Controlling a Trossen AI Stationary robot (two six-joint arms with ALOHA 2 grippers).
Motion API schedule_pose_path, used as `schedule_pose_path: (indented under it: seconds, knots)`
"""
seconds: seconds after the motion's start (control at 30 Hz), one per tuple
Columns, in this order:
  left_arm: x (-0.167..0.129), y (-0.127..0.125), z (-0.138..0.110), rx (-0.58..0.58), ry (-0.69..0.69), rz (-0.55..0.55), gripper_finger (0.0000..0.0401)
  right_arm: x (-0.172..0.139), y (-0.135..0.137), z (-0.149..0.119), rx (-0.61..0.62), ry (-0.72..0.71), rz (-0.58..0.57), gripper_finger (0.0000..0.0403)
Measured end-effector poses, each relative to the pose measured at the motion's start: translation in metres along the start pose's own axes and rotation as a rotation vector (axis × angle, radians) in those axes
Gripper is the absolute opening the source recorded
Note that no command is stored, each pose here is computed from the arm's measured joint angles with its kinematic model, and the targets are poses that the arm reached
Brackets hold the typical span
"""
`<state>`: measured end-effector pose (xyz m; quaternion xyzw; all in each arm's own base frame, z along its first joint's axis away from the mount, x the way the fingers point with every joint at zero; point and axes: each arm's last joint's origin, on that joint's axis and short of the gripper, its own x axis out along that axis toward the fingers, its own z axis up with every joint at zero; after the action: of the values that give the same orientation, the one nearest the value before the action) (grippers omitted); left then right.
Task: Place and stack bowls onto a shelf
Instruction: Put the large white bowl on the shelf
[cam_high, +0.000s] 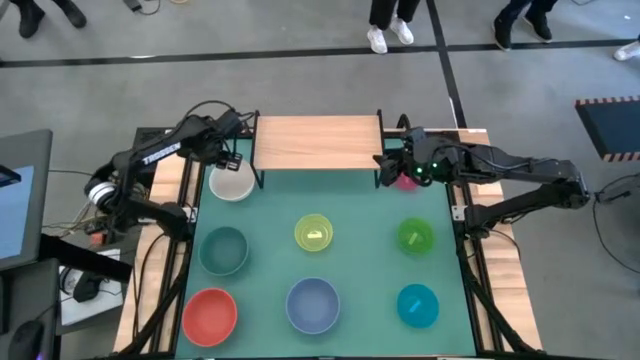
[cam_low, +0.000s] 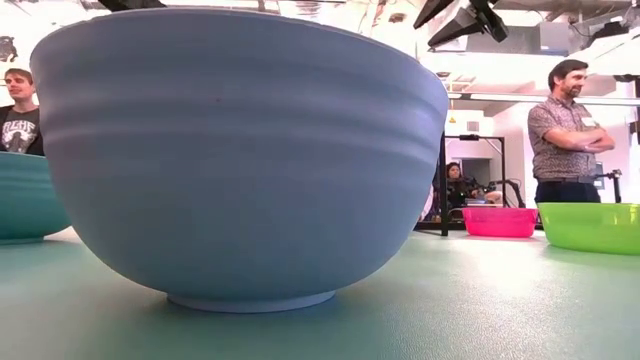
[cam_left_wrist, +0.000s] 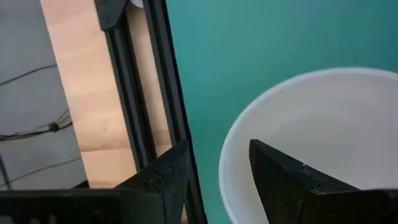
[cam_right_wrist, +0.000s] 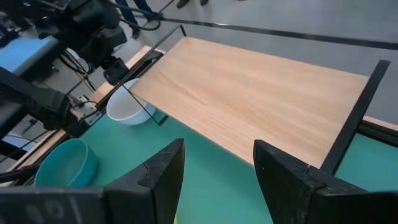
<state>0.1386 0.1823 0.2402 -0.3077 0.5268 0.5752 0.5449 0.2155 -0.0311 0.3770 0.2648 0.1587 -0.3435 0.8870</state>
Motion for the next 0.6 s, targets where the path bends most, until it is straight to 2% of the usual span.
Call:
schedule_pose_path:
  seconds: [0.23, 0.43, 0.6]
  knots:
    - [0.021, -0.011, 0.012, 0.015, 0.036, 0.002, 0.0116, -0.001, -0.001, -0.002, -0.009, 0.022, -0.004, 0.0219]
    - [0.025, -0.01, 0.017, -0.012, 0.023, -0.025, 0.0096, -0.002, -0.003, -0.004, -0.014, 0.043, -0.012, 0.0219]
    - [0.035, -0.009, 0.01, 0.022, 0.061, -0.04, 0.0091, -0.002, -0.002, -0.005, -0.018, 0.046, -0.007, 0.0219]
